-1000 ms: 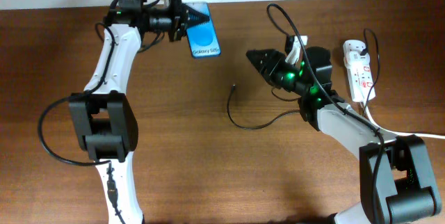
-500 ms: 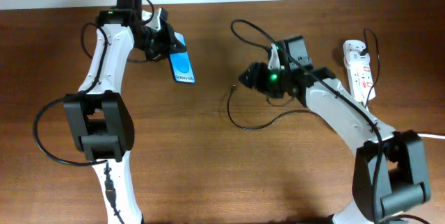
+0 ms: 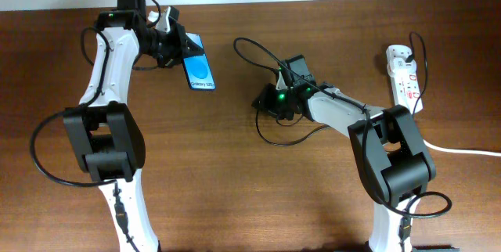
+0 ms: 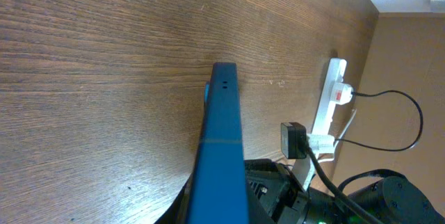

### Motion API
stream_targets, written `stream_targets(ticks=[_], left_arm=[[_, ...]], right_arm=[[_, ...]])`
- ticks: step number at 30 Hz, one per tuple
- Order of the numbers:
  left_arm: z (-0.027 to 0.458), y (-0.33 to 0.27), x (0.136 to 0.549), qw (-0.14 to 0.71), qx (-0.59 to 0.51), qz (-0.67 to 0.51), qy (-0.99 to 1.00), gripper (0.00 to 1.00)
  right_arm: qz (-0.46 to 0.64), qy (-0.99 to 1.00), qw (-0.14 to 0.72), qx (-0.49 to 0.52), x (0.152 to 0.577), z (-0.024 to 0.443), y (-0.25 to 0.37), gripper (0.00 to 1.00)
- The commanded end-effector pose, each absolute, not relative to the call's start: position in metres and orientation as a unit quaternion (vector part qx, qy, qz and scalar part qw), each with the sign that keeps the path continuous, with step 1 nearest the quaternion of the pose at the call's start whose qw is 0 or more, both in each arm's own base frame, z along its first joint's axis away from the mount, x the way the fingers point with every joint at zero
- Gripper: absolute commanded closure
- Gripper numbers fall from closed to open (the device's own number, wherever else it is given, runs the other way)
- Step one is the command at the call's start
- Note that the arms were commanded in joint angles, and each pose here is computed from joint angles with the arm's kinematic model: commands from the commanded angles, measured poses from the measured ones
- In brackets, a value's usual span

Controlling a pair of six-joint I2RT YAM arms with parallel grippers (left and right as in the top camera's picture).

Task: Plug charger to phone and switch on socket
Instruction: 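Grasp the black USB-C cable end with right gripper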

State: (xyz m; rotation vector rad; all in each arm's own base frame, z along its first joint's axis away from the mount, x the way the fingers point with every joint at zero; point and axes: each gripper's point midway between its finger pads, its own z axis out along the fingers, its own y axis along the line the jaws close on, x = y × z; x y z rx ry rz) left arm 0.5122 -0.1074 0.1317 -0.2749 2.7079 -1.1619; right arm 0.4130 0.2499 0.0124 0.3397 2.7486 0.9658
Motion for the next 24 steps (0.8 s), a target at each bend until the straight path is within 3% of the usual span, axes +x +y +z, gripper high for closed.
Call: stream_targets(ticks=[1,5,7,9,11,15,18,24], left_arm=[[0.154,-0.11,0.511,0.106,-0.08,-0.409,0.903,1.0],[0.154,-0.11,0.511,0.106,-0.08,-0.409,0.903,1.0],[0.154,-0.11,0.51,0.105,-0.081,-0.409,0.903,1.0],[0.154,-0.11,0.51,0.104,-0.081,-0.408,0.903,1.0],[0.153,-0.11,0.51,0.103,-0.082,-0.409,0.903,1.0],[0.172,-0.126,0.505,0.099,-0.051,-0.469,0.876,1.0],[0.191,-0.138,0.499,0.09,-0.033,-0.527,0.844,1.0],[0.219,-0.152,0.491,0.099,0.022,-0.598,0.795,1.0]], right_arm=[[0.334,0.93,0.104,0.111,0.415,0.01,0.256,0.69],[0.33,0.931,0.092,0.128,0.414,-0.003,0.255,0.7],[0.331,0.931,0.09,0.128,0.413,-0.004,0.256,0.78],[0.331,0.931,0.089,0.128,0.413,-0.005,0.255,0.95],[0.354,0.927,0.087,0.092,0.41,0.003,0.261,0.96],[0.488,0.845,0.167,-0.143,0.395,0.113,0.284,0.96],[0.503,0.81,0.205,-0.221,0.364,0.181,0.28,0.96],[0.495,0.826,0.161,-0.217,0.297,0.209,0.257,0.96]])
